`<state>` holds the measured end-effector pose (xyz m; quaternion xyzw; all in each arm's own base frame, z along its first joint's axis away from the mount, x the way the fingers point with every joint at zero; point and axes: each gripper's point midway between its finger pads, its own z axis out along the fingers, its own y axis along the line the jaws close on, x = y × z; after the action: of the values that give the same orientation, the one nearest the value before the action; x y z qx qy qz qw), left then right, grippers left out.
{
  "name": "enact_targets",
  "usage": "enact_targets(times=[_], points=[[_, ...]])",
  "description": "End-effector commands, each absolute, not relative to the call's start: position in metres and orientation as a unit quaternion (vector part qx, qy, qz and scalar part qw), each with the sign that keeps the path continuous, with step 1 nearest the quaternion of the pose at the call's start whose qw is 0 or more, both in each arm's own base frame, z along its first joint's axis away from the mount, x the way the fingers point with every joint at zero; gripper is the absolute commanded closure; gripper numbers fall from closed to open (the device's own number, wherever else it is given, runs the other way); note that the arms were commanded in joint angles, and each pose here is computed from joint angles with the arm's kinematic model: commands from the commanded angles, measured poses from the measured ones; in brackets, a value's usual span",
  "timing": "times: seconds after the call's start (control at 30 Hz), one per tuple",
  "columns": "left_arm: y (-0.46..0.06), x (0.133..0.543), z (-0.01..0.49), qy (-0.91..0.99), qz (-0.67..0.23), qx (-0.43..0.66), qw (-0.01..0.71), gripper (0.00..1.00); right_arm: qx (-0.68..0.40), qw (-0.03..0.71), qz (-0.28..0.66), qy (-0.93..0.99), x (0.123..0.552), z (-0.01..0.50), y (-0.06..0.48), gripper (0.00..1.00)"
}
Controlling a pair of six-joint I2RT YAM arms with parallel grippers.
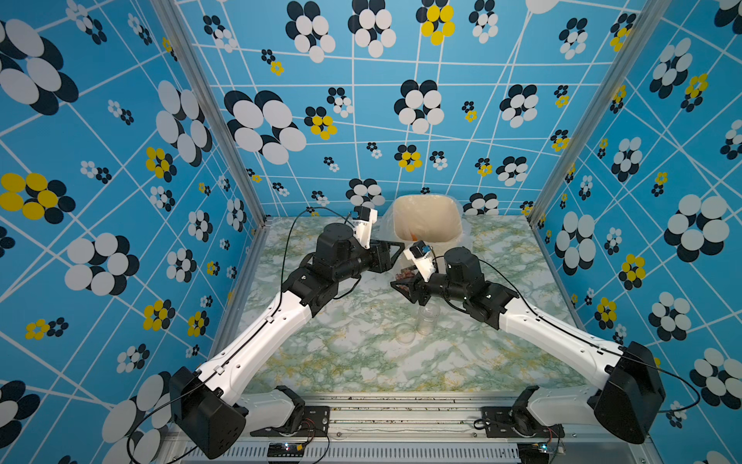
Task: Empty the moldy dried flower tea in the jars
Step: Unscrew the lid from the jar.
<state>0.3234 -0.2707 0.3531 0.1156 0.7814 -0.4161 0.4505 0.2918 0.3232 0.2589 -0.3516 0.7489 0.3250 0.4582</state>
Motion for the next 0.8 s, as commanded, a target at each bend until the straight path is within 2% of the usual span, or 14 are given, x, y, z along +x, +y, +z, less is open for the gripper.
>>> enact_targets(times=[0.0,0.07,0.2,0.33,0.6,0.77], points=[[-0.278,0.314,0.371,0.762,-0.45,0.138,0.444,0.54,-0.334,0.492,0.308,0.743,0.302,0.278,0.314,1.0],[-0.282,0.309,0.375,0.748,-0.473,0.161,0.437,0.47,-0.343,0.491,0.331,0.729,0.294,0.283,0.318,1.0],[-0.28,0.307,0.377,0.735,-0.494,0.176,0.43,0.43,-0.358,0.489,0.368,0.705,0.279,0.293,0.323,1.0],[-0.285,0.297,0.386,0.707,-0.532,0.207,0.418,0.31,-0.37,0.472,0.393,0.697,0.271,0.295,0.329,1.0],[-0.272,0.293,0.388,0.701,-0.518,0.237,0.429,0.09,-0.383,0.456,0.419,0.686,0.262,0.297,0.333,1.0],[-0.253,0.286,0.397,0.672,-0.531,0.272,0.438,0.04,-0.396,0.438,0.451,0.669,0.25,0.304,0.333,1.0]])
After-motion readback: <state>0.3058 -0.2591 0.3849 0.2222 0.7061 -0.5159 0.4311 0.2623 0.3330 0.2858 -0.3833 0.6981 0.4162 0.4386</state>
